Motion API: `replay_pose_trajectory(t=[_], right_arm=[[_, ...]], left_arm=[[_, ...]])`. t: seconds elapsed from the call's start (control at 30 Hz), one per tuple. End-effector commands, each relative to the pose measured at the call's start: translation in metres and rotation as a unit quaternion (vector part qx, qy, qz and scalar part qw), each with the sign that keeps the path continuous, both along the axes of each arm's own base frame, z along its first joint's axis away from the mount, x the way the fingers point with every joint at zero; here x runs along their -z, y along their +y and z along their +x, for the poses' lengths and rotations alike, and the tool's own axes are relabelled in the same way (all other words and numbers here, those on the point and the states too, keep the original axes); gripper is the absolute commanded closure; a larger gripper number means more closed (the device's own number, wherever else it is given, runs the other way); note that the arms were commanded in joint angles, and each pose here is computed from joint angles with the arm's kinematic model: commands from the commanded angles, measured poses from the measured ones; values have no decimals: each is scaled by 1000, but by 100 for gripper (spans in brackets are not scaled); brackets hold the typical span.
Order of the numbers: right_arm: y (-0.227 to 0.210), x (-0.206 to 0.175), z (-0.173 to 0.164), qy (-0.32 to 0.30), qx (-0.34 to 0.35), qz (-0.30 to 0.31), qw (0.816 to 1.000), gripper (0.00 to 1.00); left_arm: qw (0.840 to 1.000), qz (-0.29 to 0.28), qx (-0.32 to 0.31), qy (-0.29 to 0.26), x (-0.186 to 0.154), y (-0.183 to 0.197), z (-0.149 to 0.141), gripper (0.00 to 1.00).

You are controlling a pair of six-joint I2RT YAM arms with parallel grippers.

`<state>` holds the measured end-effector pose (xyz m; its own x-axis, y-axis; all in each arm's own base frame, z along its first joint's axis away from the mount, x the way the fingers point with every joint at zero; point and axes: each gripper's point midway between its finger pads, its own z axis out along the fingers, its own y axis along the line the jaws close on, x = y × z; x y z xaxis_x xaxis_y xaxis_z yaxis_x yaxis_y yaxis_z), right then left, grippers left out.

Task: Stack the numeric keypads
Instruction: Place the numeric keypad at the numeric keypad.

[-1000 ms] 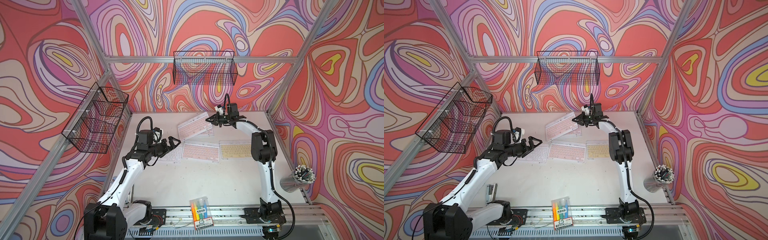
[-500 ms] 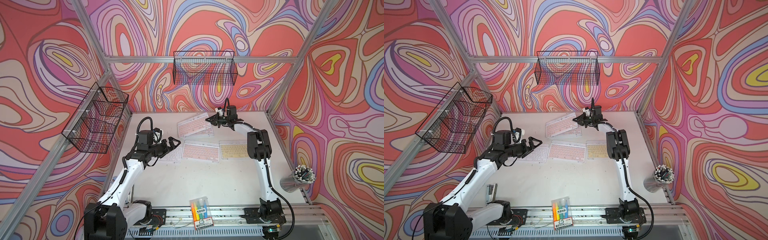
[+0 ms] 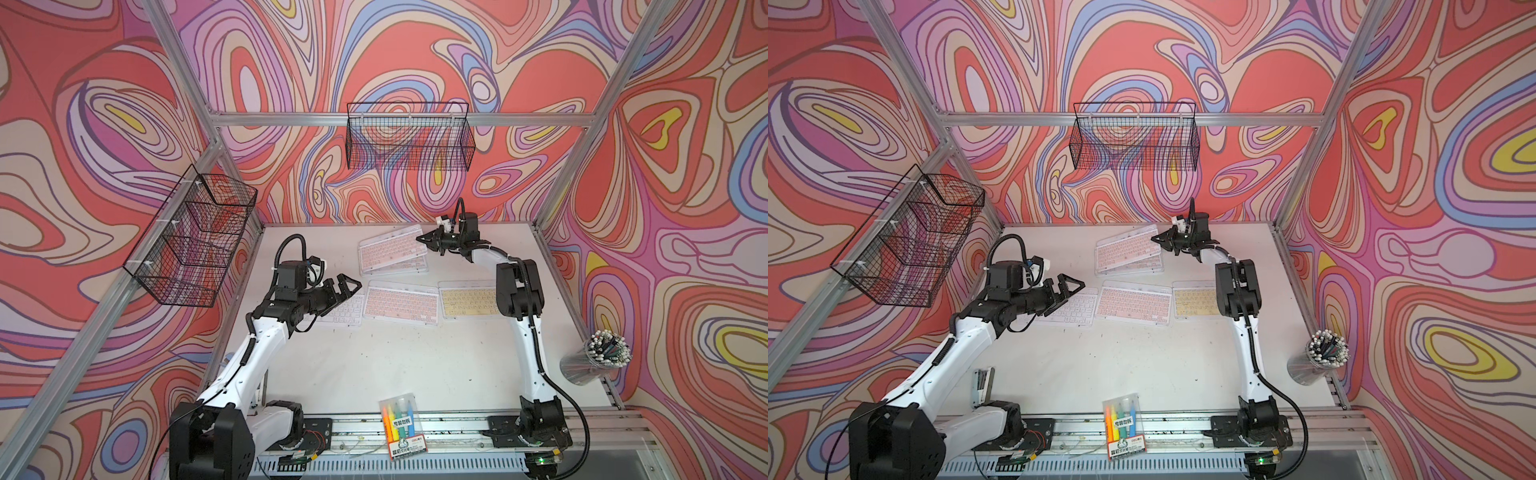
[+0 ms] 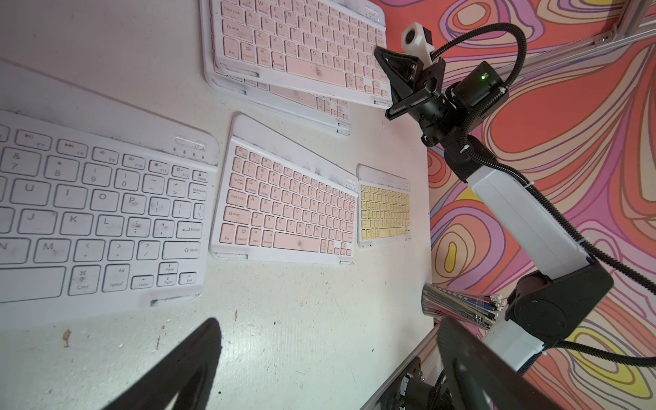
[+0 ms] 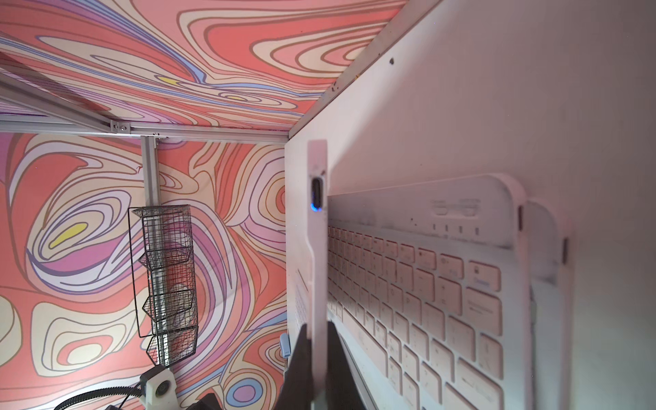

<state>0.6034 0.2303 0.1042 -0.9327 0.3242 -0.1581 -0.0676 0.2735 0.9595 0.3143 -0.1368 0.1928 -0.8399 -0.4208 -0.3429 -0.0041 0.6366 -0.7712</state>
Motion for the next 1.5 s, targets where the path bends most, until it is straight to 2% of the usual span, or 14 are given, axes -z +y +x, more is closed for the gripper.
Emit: replay_pose_trajectory(t=[0.0,0.67,0.77,0.83,0.93,1.47], right_arm=[[-2,19,-3,10,-9,8,1000,100],[-5,55,-12,37,4,-4,999,100],[-8,54,-10,33,10,-26,999,84],[-8,53,-10,32,10,-35,999,68],[-10,51,-9,33,14,-47,998,55],[-11,38,-6,32,23,-121,992,52]], left_arm=[[1000,-2,3,0,5,0,2,2],[1000,6,-5,11,16,3,1,2],[1000,6,-6,12,17,4,1,2],[1000,5,-6,11,17,3,1,2],[1000,5,-8,15,20,4,-1,2],[1000,11,-15,20,26,7,-5,0]])
